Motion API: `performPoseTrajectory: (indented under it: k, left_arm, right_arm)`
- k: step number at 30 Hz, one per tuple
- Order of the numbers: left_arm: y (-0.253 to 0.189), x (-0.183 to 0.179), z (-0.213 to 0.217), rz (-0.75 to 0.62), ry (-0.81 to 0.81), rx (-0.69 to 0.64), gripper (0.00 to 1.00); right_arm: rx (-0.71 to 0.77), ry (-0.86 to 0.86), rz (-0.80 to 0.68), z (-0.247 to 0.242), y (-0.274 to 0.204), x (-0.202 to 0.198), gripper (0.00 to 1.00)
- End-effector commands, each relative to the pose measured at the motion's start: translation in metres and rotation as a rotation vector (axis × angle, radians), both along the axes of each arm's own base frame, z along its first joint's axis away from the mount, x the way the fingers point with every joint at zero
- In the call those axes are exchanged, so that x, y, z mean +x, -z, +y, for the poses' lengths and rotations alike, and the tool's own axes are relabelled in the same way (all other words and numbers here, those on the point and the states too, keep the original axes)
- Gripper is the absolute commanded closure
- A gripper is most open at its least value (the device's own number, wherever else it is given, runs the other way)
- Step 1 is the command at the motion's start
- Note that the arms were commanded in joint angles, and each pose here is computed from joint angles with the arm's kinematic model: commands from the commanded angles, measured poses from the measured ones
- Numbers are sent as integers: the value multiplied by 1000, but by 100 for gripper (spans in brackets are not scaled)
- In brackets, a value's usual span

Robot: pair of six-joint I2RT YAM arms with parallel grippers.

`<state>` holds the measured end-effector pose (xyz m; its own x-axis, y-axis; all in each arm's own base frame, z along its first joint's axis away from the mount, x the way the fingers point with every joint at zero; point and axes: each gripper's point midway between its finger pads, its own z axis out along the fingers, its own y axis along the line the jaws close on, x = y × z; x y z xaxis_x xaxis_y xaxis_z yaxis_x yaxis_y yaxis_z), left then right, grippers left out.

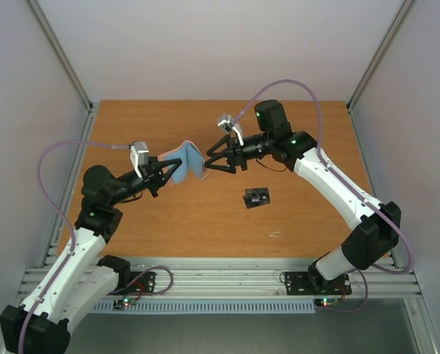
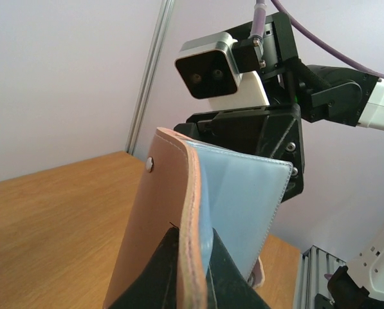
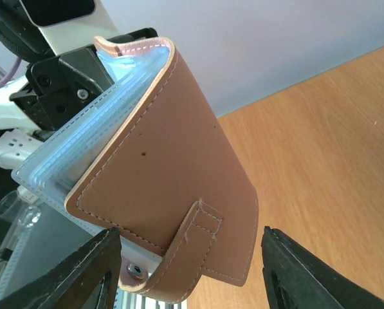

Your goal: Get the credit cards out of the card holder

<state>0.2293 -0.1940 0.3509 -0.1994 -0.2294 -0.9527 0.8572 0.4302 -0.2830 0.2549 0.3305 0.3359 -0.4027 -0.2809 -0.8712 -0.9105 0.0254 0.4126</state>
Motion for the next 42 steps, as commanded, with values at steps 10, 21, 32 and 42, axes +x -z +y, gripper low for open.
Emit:
performPoseTrajectory:
  k: [10, 21, 32, 42]
  left_arm:
    - [-25, -6, 0, -87, 5, -35, 100]
    - [-27, -5, 1, -83, 0, -43, 100]
    - [-29, -5, 0, -85, 2, -44, 100]
    - [-28, -8, -1, -91, 16, -41, 100]
  right_arm:
    - [-54, 95, -155, 11, -3, 0, 36]
    - [-58, 73, -216, 5, 1, -12, 32]
    - [-75, 59, -282, 7, 6, -22, 33]
    - [-23, 122, -319, 12, -13, -6, 40]
